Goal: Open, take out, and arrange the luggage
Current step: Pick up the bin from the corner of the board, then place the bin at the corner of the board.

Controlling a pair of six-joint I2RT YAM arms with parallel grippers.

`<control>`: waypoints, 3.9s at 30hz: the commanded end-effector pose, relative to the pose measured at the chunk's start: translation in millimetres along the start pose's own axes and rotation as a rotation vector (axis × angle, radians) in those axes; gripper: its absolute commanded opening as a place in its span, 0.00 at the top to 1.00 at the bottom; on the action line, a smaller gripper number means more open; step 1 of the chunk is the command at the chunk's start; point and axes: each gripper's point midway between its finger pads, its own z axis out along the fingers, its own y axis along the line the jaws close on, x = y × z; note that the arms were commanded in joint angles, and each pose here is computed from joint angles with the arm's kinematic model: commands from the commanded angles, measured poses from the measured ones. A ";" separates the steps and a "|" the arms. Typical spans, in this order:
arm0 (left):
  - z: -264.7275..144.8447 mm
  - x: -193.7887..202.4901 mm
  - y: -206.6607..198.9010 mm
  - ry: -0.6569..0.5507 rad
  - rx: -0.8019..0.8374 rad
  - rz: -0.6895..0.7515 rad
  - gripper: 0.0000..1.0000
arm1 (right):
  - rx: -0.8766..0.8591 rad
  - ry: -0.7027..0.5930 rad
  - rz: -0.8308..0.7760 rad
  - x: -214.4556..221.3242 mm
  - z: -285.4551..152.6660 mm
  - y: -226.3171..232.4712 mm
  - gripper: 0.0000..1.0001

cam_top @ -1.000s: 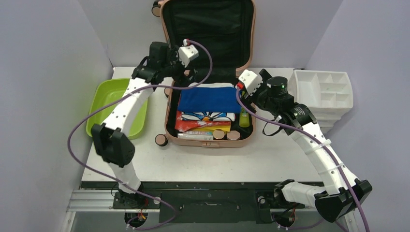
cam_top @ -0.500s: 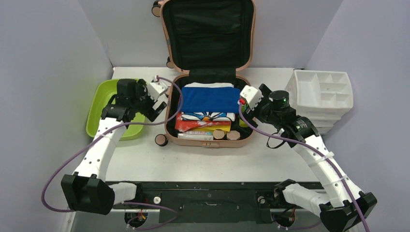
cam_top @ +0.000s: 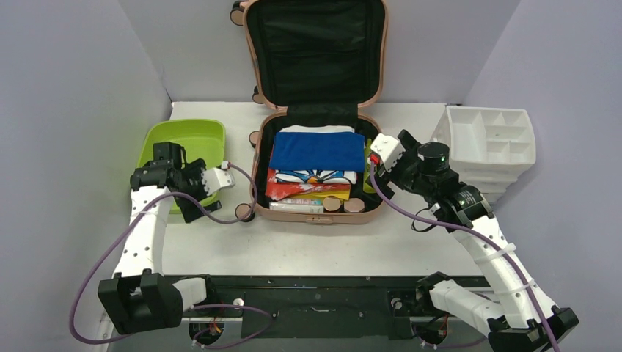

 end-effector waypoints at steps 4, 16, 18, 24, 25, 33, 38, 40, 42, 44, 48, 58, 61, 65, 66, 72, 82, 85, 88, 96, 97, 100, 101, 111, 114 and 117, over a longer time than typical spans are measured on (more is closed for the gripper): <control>23.0 53.4 -47.8 0.161 0.141 0.123 0.01 | 0.036 -0.087 -0.008 -21.1 -12.7 -9.6 0.00; 65.0 54.8 -32.6 0.125 0.086 0.068 0.50 | 0.028 -0.090 0.000 -21.9 -11.9 -8.3 0.00; 65.3 47.5 -30.8 0.092 0.088 0.052 0.66 | 0.031 -0.090 0.000 -21.6 -12.4 -8.8 0.00; 51.8 20.0 -28.8 -0.017 0.094 0.026 0.91 | 0.034 -0.089 0.000 -21.3 -12.2 -9.7 0.00; 43.9 15.2 -27.5 -0.033 0.088 0.029 0.97 | 0.034 -0.089 0.001 -21.2 -11.9 -9.8 0.00; 18.8 16.4 -1.8 0.002 -0.048 0.105 0.22 | 0.034 -0.088 0.000 -20.9 -11.4 -10.3 0.00; 42.0 50.8 0.4 0.142 -0.001 0.156 0.06 | 0.035 -0.090 0.000 -20.3 -12.8 -9.9 0.00; 55.3 63.4 4.0 0.184 0.013 0.147 0.07 | 0.034 -0.092 0.001 -20.1 -13.5 -9.3 0.00; 67.5 70.9 7.3 0.203 0.025 0.118 0.10 | 0.035 -0.095 0.002 -20.0 -14.0 -9.4 0.00; 78.8 73.2 5.7 0.207 0.062 0.100 0.16 | 0.034 -0.097 0.004 -20.1 -14.3 -9.4 0.00; 92.0 66.8 1.1 0.208 0.127 0.042 0.57 | 0.028 -0.101 0.008 -21.1 -14.2 -9.1 0.00; 99.0 -0.1 -7.4 0.100 0.131 -0.068 1.00 | 0.017 -0.095 0.012 -21.5 -8.6 -9.1 0.00; 91.8 -25.6 6.7 0.063 0.080 -0.150 1.00 | 0.013 -0.094 0.013 -21.2 -8.3 -8.6 0.00; 77.6 -50.4 31.5 0.014 0.013 -0.275 1.00 | 0.015 -0.096 0.013 -21.4 -8.5 -8.6 0.00; 71.8 -58.4 41.7 -0.005 -0.009 -0.295 1.00 | 0.015 -0.096 0.013 -21.5 -8.3 -8.8 0.00; 40.8 -97.8 69.9 -0.089 -0.073 -0.446 1.00 | 0.014 -0.095 0.014 -21.6 -7.5 -8.9 0.00; -3.3 -155.5 98.5 -0.079 -0.239 -0.763 1.00 | 0.009 -0.099 0.018 -23.0 -7.8 -8.3 0.00; -12.1 -160.2 111.9 -0.063 -0.304 -0.853 1.00 | 0.011 -0.100 0.018 -22.8 -9.6 -8.4 0.00; -6.4 -160.4 118.1 -0.059 -0.359 -0.977 1.00 | 0.016 -0.106 0.017 -23.3 -10.7 -8.6 0.00; 26.6 -157.0 107.4 0.013 -0.343 -1.035 1.00 | 0.013 -0.104 0.016 -22.5 -8.9 -8.3 0.00; 33.3 -155.7 106.3 0.029 -0.339 -1.037 1.00 | 0.012 -0.103 0.017 -22.6 -8.7 -8.3 0.00; 43.2 -150.5 110.5 0.063 -0.367 -1.041 1.00 | 0.011 -0.097 0.018 -20.7 -7.6 -7.8 0.00; 47.2 -150.5 113.0 0.072 -0.373 -1.040 1.00 | 0.012 -0.096 0.018 -20.1 -7.0 -7.8 0.00; 77.8 -155.4 122.1 0.111 -0.355 -1.026 0.71 | 0.006 -0.085 0.021 -17.1 -3.3 -7.0 0.00; 85.2 -159.6 129.2 0.107 -0.357 -1.026 0.52 | 0.004 -0.084 0.021 -17.2 -3.1 -6.9 0.00; 89.8 -162.1 136.5 0.100 -0.356 -1.028 0.40 | 0.005 -0.081 0.021 -15.8 -2.9 -6.7 0.00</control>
